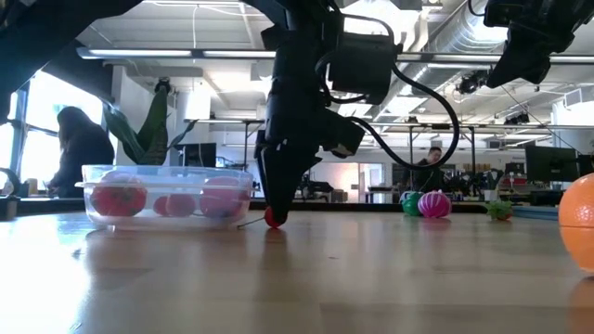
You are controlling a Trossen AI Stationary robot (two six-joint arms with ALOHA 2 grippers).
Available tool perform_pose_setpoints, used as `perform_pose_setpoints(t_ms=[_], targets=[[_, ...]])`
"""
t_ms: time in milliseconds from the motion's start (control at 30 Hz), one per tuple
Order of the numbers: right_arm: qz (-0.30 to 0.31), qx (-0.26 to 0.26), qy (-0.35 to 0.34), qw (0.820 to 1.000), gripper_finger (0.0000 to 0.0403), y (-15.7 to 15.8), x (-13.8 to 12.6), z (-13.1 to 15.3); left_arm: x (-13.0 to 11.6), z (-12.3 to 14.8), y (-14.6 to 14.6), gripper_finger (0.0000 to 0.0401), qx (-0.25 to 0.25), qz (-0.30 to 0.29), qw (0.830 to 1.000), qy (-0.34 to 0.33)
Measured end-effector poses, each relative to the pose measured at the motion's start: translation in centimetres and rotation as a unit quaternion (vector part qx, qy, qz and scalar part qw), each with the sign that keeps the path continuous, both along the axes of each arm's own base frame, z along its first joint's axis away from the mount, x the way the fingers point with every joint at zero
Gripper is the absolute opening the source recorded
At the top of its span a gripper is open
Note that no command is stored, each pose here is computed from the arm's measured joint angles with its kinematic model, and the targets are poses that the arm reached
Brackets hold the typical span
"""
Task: Pick and placing Produce into tupperware
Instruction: Put the red cherry into the transparent container
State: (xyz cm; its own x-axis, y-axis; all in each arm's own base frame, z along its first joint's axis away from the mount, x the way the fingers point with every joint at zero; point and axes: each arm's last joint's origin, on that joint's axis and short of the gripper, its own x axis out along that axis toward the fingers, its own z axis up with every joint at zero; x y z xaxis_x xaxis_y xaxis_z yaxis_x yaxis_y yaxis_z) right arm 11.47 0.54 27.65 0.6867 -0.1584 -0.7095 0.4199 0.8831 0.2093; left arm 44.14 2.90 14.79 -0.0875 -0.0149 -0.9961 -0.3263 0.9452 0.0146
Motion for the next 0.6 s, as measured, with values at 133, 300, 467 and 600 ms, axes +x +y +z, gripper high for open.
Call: perform_pose_setpoints(t_ms=[133,300,467,600], targets=[[0.000,0.000,0.000,1.000,0.0000,0.00,0.00,0.00,0.00,0.00,0.00,0.0161,-0.001,0.000,1.000,0.000],[0.000,0.000,0.000,1.000,0.0000,0.00,0.00,0.01,-0.03,0.00,0.26,0.0161,-0.002,0.002,1.000,0.000],[0.000,0.000,0.000,1.000,0.0000,0.00,0.00,0.01,-0.03,0.01,0.25,0.0142,-0.006,0.002,1.000,0.000],[0.000,0.000,0.000,1.000,0.0000,0.00,0.00,0.01,-0.02,0.00,0.25,0.0114,-0.009,0.007,1.000,-0.001]])
